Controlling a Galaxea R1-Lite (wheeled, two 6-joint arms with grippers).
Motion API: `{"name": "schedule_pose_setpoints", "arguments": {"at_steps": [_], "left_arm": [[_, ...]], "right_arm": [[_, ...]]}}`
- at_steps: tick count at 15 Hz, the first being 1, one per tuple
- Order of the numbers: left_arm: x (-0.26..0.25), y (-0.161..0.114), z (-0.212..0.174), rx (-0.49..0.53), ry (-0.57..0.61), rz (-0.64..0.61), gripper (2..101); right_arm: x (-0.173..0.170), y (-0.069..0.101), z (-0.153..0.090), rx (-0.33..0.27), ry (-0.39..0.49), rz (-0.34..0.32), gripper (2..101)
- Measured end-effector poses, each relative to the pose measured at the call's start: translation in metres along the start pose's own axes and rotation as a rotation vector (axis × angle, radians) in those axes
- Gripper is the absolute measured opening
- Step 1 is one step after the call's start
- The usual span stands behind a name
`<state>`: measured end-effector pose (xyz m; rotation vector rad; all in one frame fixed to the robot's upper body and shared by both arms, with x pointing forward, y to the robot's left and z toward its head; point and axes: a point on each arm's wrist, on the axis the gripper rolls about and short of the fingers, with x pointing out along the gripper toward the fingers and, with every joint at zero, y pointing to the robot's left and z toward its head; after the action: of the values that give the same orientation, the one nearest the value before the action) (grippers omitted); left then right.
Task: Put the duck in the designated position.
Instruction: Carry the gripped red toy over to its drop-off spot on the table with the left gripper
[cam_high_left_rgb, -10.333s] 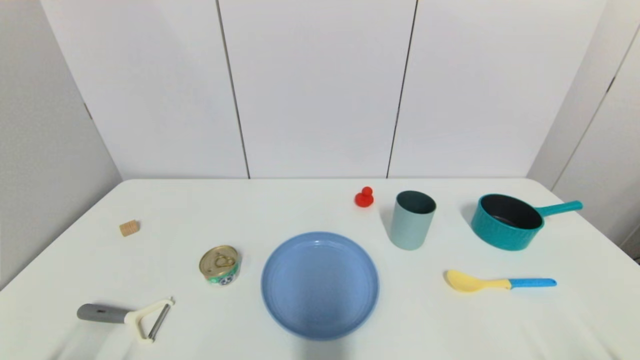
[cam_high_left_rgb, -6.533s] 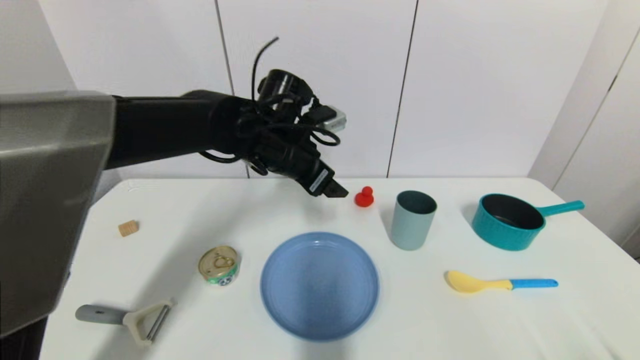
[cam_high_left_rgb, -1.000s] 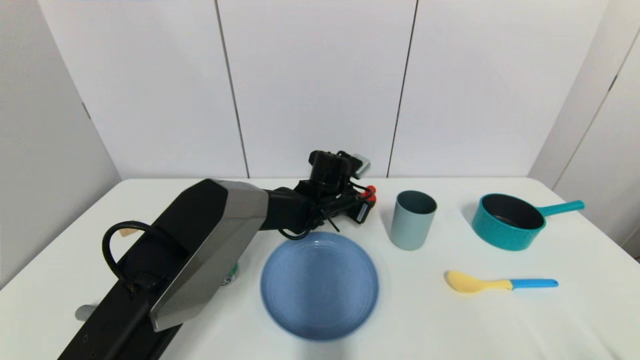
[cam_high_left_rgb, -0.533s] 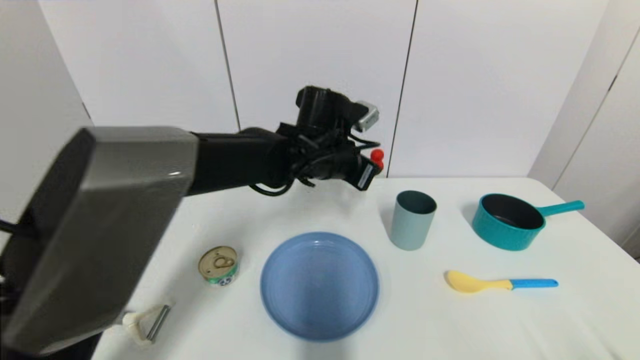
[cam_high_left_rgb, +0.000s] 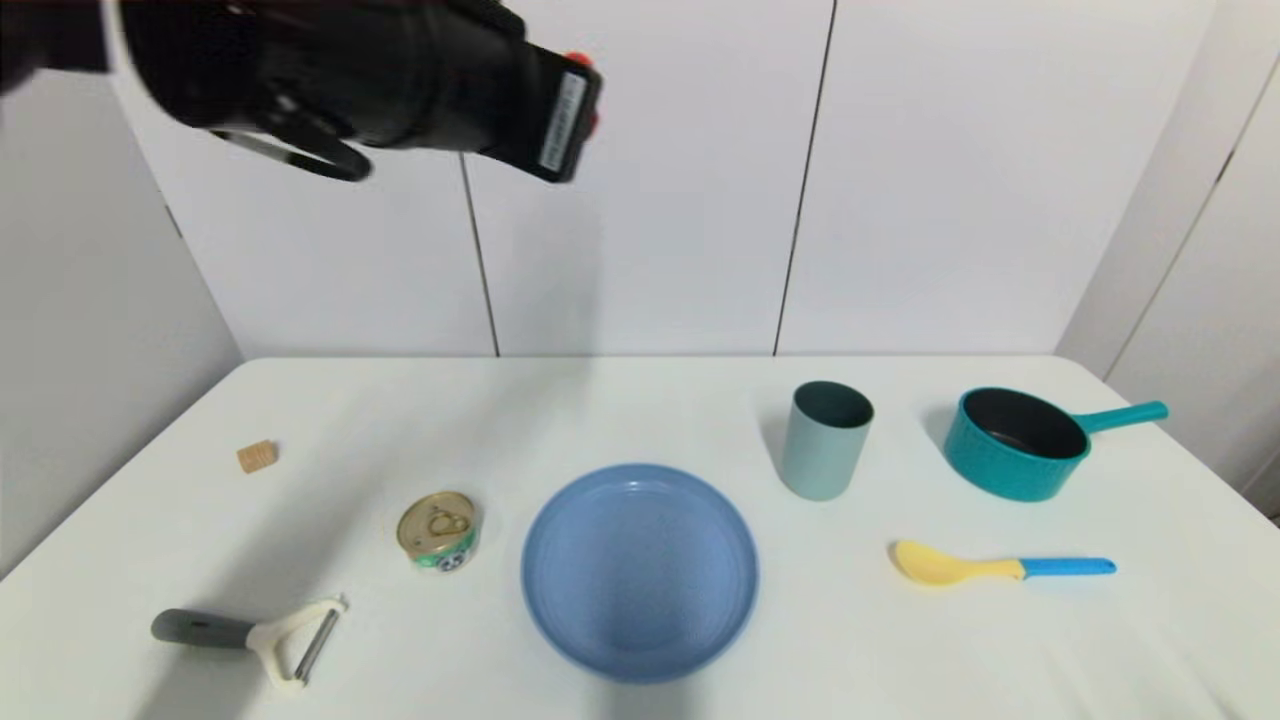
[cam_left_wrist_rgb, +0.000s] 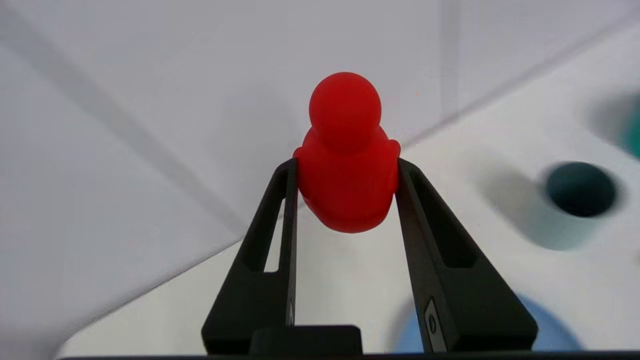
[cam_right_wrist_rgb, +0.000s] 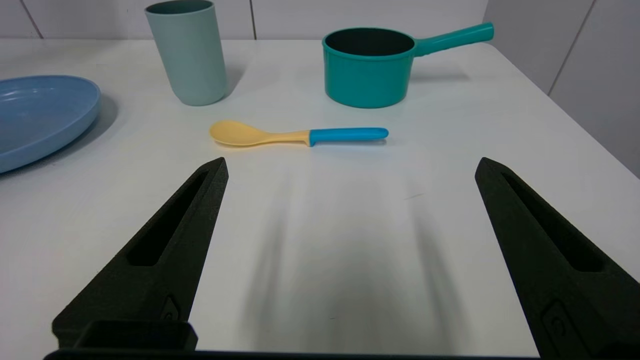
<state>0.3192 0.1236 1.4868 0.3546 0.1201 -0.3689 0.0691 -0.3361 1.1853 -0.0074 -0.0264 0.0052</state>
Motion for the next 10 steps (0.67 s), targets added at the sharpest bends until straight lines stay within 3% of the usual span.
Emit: {"name": "schedule_pose_setpoints", "arguments": {"at_steps": [3,5,7,10], "left_arm": [[-0.039,0.039,-0.003,0.004,0.006,0.266,35.9],[-0.057,0.066,0.001,0.065,-0.048,0.36,35.3],[-0.071,0.081,-0.001,0.132,-0.094,0.331,34.9],[-0.077,0.089,-0.019,0.177,-0.137,0.124,34.6]], "right_arm": [[0.0,0.0,0.0,0.0,0.0,-0.001,98.0],[0.0,0.0,0.0,0.0,0.0,-0.001,98.0],[0.0,0.0,0.0,0.0,0.0,0.0,98.0],[0.0,0.0,0.0,0.0,0.0,-0.001,98.0]]}}
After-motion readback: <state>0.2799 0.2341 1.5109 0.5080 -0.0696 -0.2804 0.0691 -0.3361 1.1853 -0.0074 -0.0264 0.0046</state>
